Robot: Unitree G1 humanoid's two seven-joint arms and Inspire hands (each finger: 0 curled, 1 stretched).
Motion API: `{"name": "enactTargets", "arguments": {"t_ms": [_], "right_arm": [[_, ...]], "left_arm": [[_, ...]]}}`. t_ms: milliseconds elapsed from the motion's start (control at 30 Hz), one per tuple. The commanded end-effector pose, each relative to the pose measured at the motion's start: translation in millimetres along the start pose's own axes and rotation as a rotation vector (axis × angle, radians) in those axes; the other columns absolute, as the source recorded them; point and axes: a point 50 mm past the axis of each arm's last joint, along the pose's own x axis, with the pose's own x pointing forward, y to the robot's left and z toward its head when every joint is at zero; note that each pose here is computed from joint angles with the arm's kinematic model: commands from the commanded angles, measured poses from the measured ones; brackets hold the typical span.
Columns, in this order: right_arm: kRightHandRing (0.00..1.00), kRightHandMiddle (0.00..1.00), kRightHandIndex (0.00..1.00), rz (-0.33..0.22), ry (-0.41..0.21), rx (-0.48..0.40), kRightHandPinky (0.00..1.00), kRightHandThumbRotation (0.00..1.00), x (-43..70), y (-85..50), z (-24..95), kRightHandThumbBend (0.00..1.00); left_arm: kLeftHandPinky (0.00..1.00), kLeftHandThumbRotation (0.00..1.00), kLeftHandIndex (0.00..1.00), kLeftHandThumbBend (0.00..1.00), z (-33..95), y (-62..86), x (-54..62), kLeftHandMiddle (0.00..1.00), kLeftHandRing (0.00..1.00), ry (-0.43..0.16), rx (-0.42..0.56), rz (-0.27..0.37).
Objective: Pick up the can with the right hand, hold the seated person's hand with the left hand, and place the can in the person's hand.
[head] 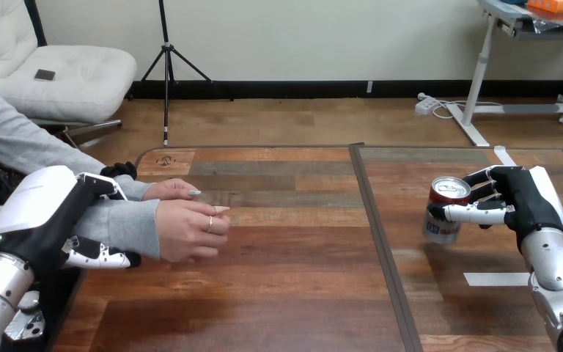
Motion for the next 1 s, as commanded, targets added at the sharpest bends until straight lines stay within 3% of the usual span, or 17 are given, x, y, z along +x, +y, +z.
{"name": "enactTargets", "arguments": {"t_ms": [0,967], "right_arm": [[0.41,0.45,0.46,-0.04,-0.125,0.027,0.38,0.0,9.9,-10.1,33.6,0.78],[0.39,0.44,0.46,-0.015,-0.153,0.037,0.36,0.0,9.4,-7.3,36.4,0.78]], "left_arm": [[0.25,0.0,0.43,0.83,18.8,43.2,15.4,0.35,0.29,-0.113,-0.011,0.19],[0.25,0.0,0.43,0.82,28.7,23.9,21.5,0.35,0.29,-0.101,-0.076,0.191]]}}
